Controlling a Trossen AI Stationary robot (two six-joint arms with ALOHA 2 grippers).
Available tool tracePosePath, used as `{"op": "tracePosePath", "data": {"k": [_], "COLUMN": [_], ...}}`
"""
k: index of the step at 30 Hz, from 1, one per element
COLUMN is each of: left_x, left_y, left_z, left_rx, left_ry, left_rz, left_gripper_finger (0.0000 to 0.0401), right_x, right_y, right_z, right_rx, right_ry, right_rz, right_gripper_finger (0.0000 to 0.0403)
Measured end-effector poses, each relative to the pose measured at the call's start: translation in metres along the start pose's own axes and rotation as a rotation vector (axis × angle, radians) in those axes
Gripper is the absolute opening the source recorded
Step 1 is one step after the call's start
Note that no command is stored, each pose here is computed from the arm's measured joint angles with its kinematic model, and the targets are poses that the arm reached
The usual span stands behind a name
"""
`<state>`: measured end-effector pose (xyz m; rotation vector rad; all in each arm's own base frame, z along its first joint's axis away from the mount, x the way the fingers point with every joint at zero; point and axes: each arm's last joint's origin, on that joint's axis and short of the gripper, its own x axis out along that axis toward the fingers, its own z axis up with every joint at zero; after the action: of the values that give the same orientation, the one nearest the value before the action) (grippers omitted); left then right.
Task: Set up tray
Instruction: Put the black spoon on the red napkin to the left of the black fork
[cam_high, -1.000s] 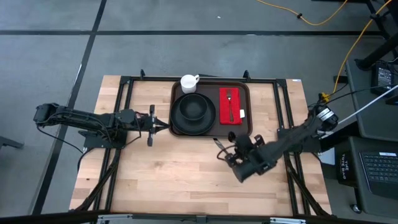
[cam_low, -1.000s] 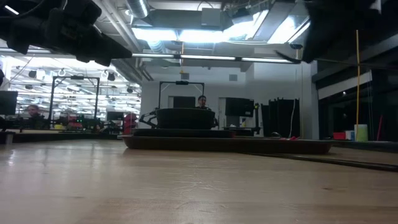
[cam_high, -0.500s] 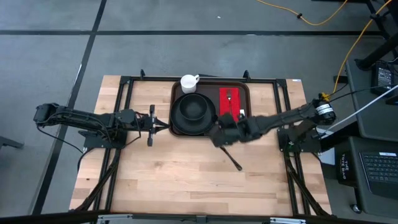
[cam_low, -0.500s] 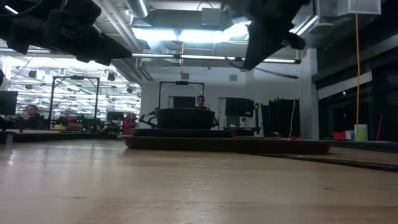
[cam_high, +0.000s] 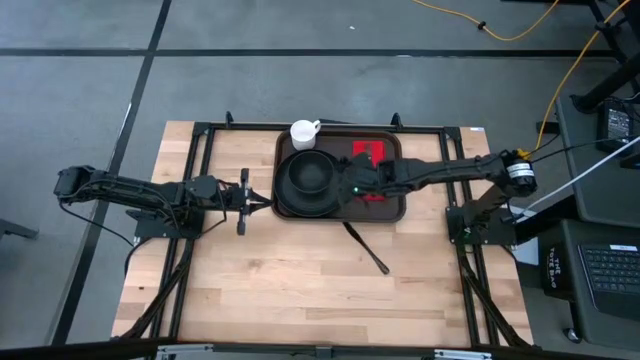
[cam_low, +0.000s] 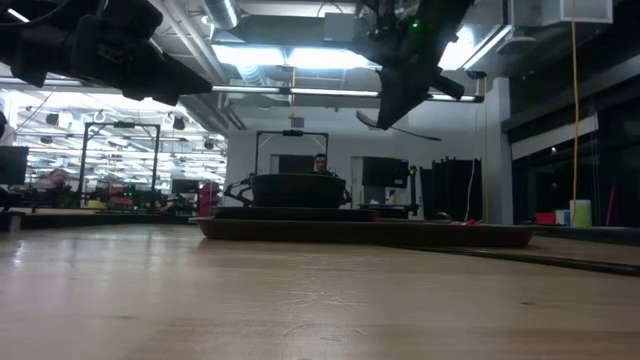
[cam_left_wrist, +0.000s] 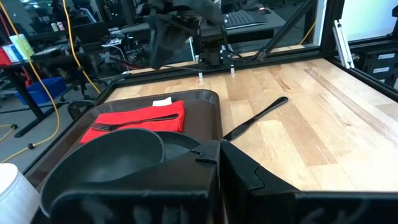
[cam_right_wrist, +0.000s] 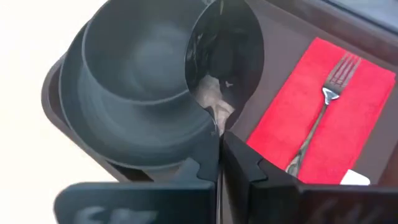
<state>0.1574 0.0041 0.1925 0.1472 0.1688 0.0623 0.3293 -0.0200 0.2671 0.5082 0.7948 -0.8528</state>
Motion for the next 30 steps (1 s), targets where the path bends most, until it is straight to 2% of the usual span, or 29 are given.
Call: {"op": "tracePosePath", "data": {"k": [15, 26, 30], "left_x": [0.000, 0.000, 0.000], "left_y": [0.000, 0.000, 0.000], "left_z": [0.000, 0.000, 0.000], "left_rx": [0.000, 0.000, 0.000], "left_ry": [0.000, 0.000, 0.000], "left_rz": [-0.001, -0.001, 0.000], "left_gripper_finger": [0.0006, 0.0003, 0.0005], "right_x": [0.014, 0.026, 0.038], "right_y": [-0.018, -0.040, -0.052], "right_z": [0.026, 0.044, 0.040], "right_rx": [0.119, 0.221, 0.281], "right_ry": [-0.056, -0.071, -0.054], "right_rz": [-0.018, -0.072, -0.118], "right_gripper_finger": [0.0012, 0.0012, 0.0012]}}
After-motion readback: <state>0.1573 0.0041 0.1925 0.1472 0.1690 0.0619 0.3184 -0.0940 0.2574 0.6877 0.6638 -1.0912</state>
